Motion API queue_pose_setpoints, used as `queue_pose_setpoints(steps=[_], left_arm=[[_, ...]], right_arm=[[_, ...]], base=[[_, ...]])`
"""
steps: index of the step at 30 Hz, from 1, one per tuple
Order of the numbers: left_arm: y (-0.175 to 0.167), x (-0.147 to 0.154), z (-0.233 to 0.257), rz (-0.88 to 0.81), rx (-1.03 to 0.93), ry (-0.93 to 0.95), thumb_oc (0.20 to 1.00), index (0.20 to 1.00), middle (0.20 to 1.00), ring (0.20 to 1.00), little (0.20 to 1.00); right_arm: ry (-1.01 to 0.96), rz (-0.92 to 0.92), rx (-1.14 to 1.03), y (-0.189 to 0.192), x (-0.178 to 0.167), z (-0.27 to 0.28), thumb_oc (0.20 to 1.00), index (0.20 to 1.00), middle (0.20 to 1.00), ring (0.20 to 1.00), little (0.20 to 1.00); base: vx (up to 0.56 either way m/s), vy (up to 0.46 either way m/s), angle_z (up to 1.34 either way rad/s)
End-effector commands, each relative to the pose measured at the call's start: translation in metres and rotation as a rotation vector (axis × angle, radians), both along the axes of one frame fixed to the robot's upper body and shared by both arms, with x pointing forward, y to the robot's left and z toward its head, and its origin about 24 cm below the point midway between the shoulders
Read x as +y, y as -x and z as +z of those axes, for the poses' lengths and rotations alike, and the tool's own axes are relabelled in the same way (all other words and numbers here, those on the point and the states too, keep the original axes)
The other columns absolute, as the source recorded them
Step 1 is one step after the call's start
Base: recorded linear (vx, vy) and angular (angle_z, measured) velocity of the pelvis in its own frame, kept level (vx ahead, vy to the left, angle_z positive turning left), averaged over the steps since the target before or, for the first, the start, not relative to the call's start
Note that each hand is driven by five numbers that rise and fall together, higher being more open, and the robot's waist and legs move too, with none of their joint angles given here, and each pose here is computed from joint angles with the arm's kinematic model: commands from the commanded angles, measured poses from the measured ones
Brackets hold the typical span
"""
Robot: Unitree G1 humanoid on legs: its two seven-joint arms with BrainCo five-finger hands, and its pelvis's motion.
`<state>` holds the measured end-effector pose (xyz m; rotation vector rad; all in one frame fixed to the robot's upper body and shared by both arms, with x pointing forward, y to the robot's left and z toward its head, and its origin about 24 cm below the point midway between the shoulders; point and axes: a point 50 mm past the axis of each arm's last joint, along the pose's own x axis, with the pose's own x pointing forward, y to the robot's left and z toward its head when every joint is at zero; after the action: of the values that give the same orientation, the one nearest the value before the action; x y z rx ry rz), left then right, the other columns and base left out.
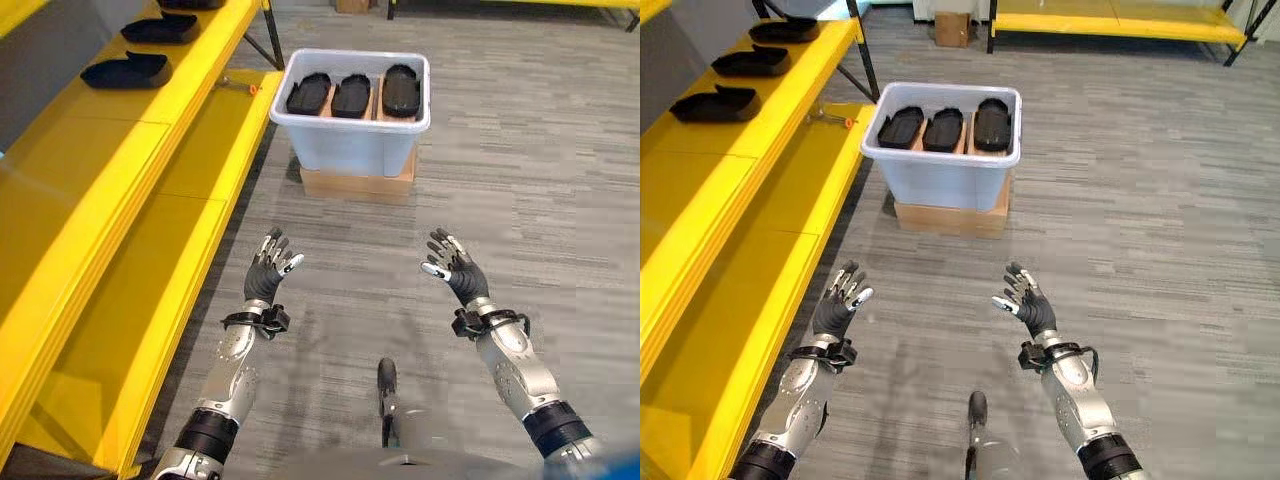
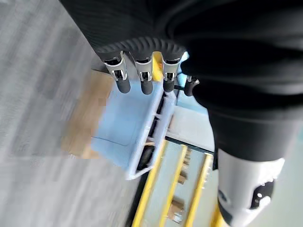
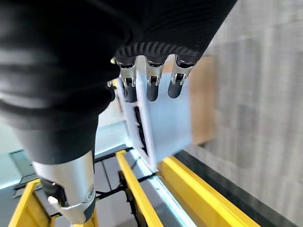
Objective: Move parts from the plastic box to the shelf.
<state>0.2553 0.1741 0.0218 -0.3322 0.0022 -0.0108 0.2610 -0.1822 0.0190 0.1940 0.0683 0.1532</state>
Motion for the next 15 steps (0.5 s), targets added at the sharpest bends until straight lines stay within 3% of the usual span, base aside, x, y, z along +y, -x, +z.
queue_pose_setpoints(steps=[1, 8, 15], left_arm=[[-0.007, 0.009, 0.023, 0.019, -0.118, -0.027, 1.000, 1.000, 1.000, 1.000, 1.000], [-0.002, 0.008, 0.017, 0.023, -0.086, -0.013, 1.000, 1.000, 1.000, 1.000, 1.000], [0.003, 0.010, 0.009, 0.037, -0.060, -0.047, 1.000, 1.000, 1.000, 1.000, 1.000]], right_arm=[[-0.025, 0.004, -0.100, -0.002, 0.002, 0.016, 1.000, 1.000, 1.000, 1.000, 1.000], [-0.004, -0.023, -0.090, -0.002, -0.007, 0.015, 1.000, 1.000, 1.000, 1.000, 1.000], [0.017, -0.067, -0.087, 0.000, -0.012, 0.011, 1.000, 1.000, 1.000, 1.000, 1.000]], base=[[0.27, -0.216, -0.14], [0.15, -0.116, -0.08], [0.23, 0.021, -0.11]])
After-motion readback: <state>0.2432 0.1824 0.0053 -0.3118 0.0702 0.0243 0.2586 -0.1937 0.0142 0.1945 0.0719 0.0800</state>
